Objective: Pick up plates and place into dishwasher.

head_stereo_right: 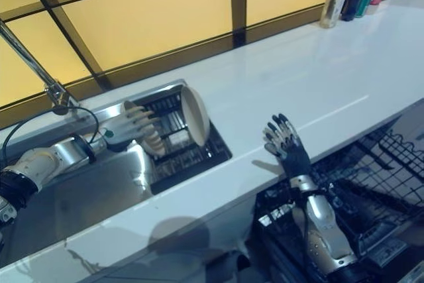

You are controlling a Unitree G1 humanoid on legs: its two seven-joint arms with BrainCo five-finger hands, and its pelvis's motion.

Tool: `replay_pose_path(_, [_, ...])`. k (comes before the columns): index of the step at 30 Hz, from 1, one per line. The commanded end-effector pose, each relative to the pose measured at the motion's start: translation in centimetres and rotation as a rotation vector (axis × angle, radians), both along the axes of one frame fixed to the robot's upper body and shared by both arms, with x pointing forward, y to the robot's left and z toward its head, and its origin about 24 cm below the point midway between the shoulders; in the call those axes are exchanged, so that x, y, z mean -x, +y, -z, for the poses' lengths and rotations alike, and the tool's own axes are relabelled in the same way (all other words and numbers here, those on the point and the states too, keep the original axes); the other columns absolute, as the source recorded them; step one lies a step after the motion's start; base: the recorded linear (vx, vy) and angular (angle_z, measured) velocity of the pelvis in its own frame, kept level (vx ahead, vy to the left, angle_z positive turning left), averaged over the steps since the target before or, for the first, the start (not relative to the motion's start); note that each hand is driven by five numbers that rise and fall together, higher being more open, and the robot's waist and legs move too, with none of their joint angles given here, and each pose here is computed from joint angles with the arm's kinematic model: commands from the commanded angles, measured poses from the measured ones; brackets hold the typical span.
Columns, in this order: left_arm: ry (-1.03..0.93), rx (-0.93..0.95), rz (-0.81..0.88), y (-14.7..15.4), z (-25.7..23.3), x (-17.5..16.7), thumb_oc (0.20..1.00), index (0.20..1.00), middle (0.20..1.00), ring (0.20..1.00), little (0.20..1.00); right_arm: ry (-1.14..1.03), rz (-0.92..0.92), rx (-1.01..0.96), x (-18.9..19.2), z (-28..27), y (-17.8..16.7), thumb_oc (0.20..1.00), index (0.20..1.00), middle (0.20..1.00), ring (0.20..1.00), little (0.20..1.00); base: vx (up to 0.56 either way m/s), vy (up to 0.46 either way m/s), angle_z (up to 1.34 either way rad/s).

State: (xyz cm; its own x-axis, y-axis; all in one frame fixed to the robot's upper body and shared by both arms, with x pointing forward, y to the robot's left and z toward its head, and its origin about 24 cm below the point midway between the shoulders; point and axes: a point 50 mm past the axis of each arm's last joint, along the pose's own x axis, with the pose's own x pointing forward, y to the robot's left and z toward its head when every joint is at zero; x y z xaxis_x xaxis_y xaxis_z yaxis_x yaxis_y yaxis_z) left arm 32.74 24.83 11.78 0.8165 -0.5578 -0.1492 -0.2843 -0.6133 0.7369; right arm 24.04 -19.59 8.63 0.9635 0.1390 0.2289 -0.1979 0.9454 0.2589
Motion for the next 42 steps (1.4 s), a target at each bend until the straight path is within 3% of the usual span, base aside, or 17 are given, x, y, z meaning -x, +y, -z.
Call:
replay_pose_path(1, [-0.052, 0.061, -0.123, 1.6, -0.8, -0.7, 0.454, 0.454, 0.454, 0.454, 0.454, -0.117, -0.077, -0.038, 0.0, -2.3, 1.6, 1.000, 1.000, 1.000, 1.000, 1.000, 0.01, -0.014, -0.07])
replay_pose_path(3, [-0.045, 0.049, -0.135, 1.9, -0.3, -0.7, 0.200, 0.200, 0.200, 0.200, 0.200, -0.116, -0.077, -0.039, 0.0, -2.2, 1.5, 1.000, 1.000, 1.000, 1.000, 1.000, 0.01, -0.014, -0.12])
replay_pose_path(26, [-0.074, 0.002, -0.144, 3.2, -1.0, 0.0, 0.200, 0.200, 0.200, 0.200, 0.200, -0.110, -0.086, -0.059, 0.1, -2.2, 1.7, 1.000, 1.000, 1.000, 1.000, 1.000, 0.00, -0.003, -0.03])
replay_pose_path(31, [-0.110, 0.100, -0.145, 3.5, -2.1, 0.2, 0.200, 0.200, 0.200, 0.200, 0.200, -0.107, -0.083, -0.065, 0.1, -2.1, 1.7, 1.000, 1.000, 1.000, 1.000, 1.000, 0.00, 0.000, 0.00])
replay_pose_path(37, [-0.150, 0.369, -0.122, 2.8, -4.4, 0.5, 0.200, 0.200, 0.200, 0.200, 0.200, -0.108, -0.081, -0.078, 0.3, -1.9, 1.6, 1.000, 1.000, 1.000, 1.000, 1.000, 0.00, 0.000, 0.00])
replay_pose_path(42, [-0.215, 0.435, -0.061, 2.5, -6.9, 0.9, 0.200, 0.200, 0.200, 0.200, 0.200, -0.118, -0.083, -0.085, 0.3, -1.9, 1.4, 1.000, 1.000, 1.000, 1.000, 1.000, -0.04, 0.007, 0.00])
